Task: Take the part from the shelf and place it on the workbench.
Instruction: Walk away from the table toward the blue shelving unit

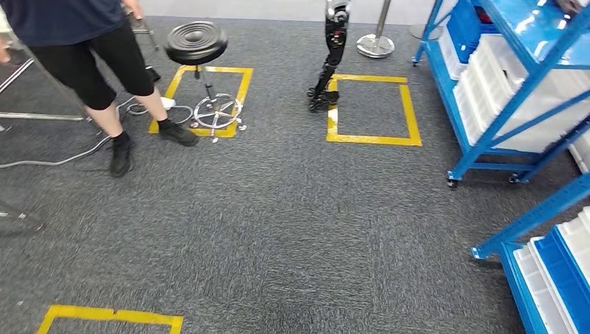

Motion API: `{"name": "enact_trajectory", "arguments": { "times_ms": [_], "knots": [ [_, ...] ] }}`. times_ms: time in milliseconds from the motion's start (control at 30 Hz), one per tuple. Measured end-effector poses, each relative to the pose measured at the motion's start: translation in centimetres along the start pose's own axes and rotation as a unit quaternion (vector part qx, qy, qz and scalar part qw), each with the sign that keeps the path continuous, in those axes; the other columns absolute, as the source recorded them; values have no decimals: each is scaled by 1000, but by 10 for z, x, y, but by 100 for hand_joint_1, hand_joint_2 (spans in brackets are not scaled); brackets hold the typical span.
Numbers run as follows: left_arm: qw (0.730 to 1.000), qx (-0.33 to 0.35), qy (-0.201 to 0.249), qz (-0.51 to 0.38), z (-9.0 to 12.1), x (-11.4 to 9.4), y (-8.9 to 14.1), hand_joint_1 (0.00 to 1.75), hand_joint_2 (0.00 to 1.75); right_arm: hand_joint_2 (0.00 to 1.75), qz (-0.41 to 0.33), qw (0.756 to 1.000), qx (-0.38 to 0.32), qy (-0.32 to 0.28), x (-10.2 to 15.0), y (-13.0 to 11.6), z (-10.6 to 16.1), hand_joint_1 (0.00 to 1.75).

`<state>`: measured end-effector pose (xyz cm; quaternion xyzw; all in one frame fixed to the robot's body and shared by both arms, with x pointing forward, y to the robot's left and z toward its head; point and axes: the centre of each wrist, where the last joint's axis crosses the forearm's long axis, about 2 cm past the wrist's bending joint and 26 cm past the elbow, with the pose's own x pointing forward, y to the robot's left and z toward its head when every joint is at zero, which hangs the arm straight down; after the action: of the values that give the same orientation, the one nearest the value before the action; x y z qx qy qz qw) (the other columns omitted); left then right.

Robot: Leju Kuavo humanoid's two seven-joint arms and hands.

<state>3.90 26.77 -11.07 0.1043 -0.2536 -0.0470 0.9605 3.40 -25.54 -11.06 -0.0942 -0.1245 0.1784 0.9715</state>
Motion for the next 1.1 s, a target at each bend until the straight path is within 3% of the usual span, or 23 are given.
{"name": "enact_trajectory", "arguments": {
  "times_ms": [1100],
  "knots": [
    [1000,-5,-10,-9,2,-2,-3,0,0,0,4,1000,5,-1,-5,-3,0,0]
  ]
}}
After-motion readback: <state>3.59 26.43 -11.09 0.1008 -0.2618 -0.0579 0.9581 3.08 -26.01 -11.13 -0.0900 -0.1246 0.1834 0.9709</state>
